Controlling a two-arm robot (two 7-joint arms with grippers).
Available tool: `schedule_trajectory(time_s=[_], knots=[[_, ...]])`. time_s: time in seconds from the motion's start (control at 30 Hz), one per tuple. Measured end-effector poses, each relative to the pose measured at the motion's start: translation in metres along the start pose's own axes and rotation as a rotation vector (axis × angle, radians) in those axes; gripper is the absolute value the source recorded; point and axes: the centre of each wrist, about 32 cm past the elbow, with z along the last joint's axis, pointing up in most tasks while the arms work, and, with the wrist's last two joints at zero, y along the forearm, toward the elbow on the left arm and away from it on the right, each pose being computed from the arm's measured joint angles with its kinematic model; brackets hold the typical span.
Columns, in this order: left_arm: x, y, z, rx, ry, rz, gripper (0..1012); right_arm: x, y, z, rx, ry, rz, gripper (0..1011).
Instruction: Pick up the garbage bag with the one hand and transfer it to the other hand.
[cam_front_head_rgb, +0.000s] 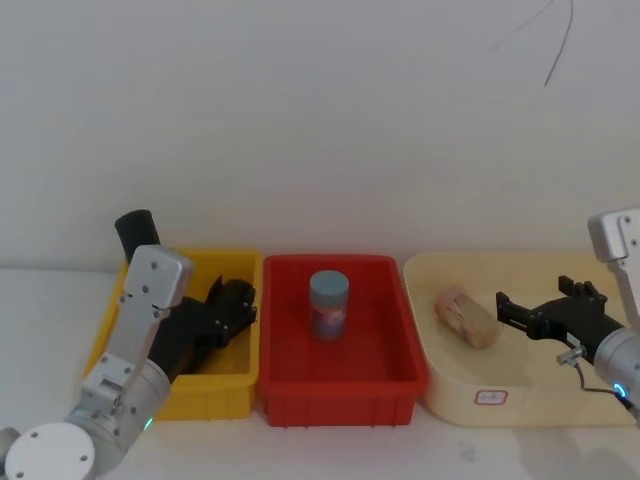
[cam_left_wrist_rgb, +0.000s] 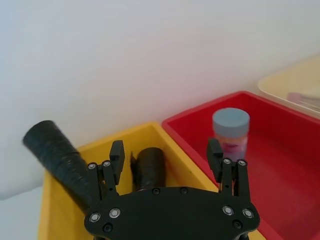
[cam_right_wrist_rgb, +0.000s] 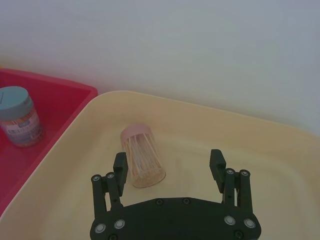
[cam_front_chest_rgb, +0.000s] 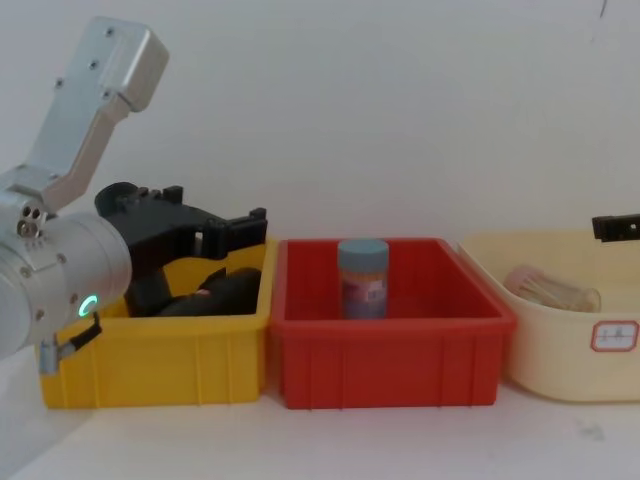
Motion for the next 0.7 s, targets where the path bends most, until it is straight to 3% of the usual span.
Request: schedule_trajectory(time_s=[0.27,0.43,0.7], knots=[[-0.0053,0.0006,0.0,-0.01,0.047,0.081,1001,0.0,0.0,0.0,0.0,0.0,0.0,1001],[-0.0092,0.0006,-0.001,-0.012,0.108,0.136,1001,0.0,0.0,0.0,0.0,0.0,0.0,1001],[-0.0153,-0.0024,-0.007,0.033,0.217,0.221,1001,0.0,0.0,0.0,0.0,0.0,0.0,1001]])
